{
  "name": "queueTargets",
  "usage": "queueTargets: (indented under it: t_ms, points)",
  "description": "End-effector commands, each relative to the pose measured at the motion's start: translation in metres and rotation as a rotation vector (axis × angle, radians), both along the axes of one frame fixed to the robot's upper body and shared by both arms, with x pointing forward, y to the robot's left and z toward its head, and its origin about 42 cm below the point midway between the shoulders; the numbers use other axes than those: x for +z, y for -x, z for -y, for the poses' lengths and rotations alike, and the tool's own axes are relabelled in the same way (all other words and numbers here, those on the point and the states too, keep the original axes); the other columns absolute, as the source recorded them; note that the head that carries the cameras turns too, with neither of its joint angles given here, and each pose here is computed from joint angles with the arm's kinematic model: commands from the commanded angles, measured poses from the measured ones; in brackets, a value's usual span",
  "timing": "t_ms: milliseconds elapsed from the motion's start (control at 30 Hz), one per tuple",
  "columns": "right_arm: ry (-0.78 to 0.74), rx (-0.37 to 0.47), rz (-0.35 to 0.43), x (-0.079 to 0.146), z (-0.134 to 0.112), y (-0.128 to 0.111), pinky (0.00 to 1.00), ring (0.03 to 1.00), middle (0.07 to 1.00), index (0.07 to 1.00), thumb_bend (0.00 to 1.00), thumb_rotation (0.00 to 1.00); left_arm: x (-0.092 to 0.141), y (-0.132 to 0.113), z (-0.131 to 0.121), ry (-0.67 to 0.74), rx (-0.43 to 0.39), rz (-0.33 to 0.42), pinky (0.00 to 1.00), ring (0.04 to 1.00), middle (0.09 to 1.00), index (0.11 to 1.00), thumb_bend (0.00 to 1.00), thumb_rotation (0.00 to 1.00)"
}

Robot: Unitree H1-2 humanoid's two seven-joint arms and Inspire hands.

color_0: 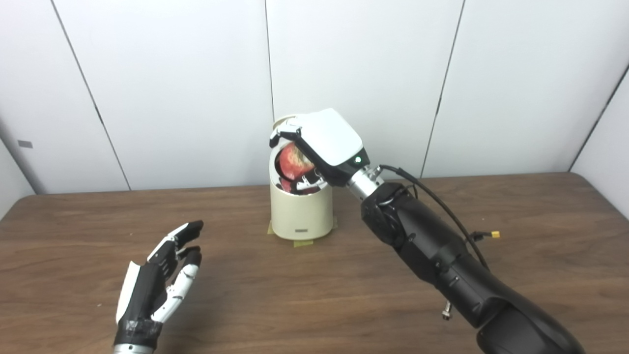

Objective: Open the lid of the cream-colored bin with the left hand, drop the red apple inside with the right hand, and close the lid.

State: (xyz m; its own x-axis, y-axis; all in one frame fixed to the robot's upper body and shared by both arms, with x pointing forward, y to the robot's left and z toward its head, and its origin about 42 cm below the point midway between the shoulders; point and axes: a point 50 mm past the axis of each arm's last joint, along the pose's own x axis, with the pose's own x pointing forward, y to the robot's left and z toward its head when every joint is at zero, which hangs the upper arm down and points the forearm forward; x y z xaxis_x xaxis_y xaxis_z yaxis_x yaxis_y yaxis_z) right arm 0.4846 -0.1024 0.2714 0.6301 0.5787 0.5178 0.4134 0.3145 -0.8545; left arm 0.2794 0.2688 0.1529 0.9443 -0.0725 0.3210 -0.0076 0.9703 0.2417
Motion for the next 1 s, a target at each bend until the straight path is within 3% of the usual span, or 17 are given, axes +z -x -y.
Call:
queueTargets:
  t_ms: [0, 233, 467, 567, 600, 667, 700, 733, 833, 967]
  points:
    - [-0.022, 0.030, 0.069, 0.032, -0.002, -0.004, 0.57, 0.722, 0.787, 0.731, 1.00, 0.00, 0.017, -0.005, 0.003, 0.004, -0.006, 0.072, 0.78, 0.867, 0.858, 0.818, 0.48, 0.64]
    - [-0.019, 0.014, 0.050, 0.031, 0.000, -0.004, 0.59, 0.775, 0.850, 0.832, 0.99, 0.00, 0.016, -0.005, 0.003, 0.002, -0.009, 0.073, 0.78, 0.874, 0.863, 0.822, 0.48, 0.63]
    - [-0.023, 0.011, 0.056, 0.032, 0.001, -0.003, 0.58, 0.779, 0.860, 0.845, 0.97, 0.00, 0.017, -0.004, 0.003, 0.006, -0.011, 0.064, 0.78, 0.870, 0.862, 0.822, 0.48, 0.64]
    - [-0.068, 0.031, 0.095, 0.032, 0.002, 0.001, 0.56, 0.744, 0.825, 0.808, 0.97, 0.01, 0.017, -0.004, 0.003, 0.007, -0.012, 0.064, 0.79, 0.871, 0.864, 0.824, 0.49, 0.64]
    - [-0.088, 0.042, 0.115, 0.032, 0.004, 0.002, 0.50, 0.655, 0.722, 0.713, 0.96, 0.02, 0.017, -0.005, 0.004, 0.005, -0.013, 0.066, 0.79, 0.868, 0.862, 0.824, 0.48, 0.64]
    - [-0.153, 0.068, 0.145, 0.031, 0.008, 0.009, 0.45, 0.564, 0.620, 0.624, 0.93, 0.03, 0.017, -0.005, 0.004, 0.001, -0.012, 0.070, 0.79, 0.867, 0.861, 0.824, 0.47, 0.64]
    - [-0.175, 0.075, 0.149, 0.030, 0.010, 0.012, 0.40, 0.481, 0.539, 0.566, 0.74, 0.01, 0.017, -0.005, 0.004, 0.000, -0.011, 0.069, 0.79, 0.867, 0.861, 0.824, 0.47, 0.64]
    - [-0.198, 0.079, 0.153, 0.028, 0.013, 0.016, 0.37, 0.429, 0.489, 0.531, 0.61, 0.01, 0.017, -0.005, 0.003, -0.004, -0.008, 0.069, 0.78, 0.868, 0.861, 0.824, 0.47, 0.64]
    - [-0.293, 0.079, 0.141, 0.015, 0.028, 0.034, 0.26, 0.299, 0.454, 0.492, 0.54, 0.00, 0.018, -0.007, 0.003, -0.014, 0.002, 0.060, 0.77, 0.868, 0.862, 0.826, 0.46, 0.66]
    - [-0.378, 0.077, 0.090, -0.001, 0.056, 0.065, 0.26, 0.302, 0.448, 0.499, 0.53, 0.00, 0.024, -0.009, 0.005, -0.026, 0.005, 0.059, 0.77, 0.867, 0.860, 0.821, 0.45, 0.66]
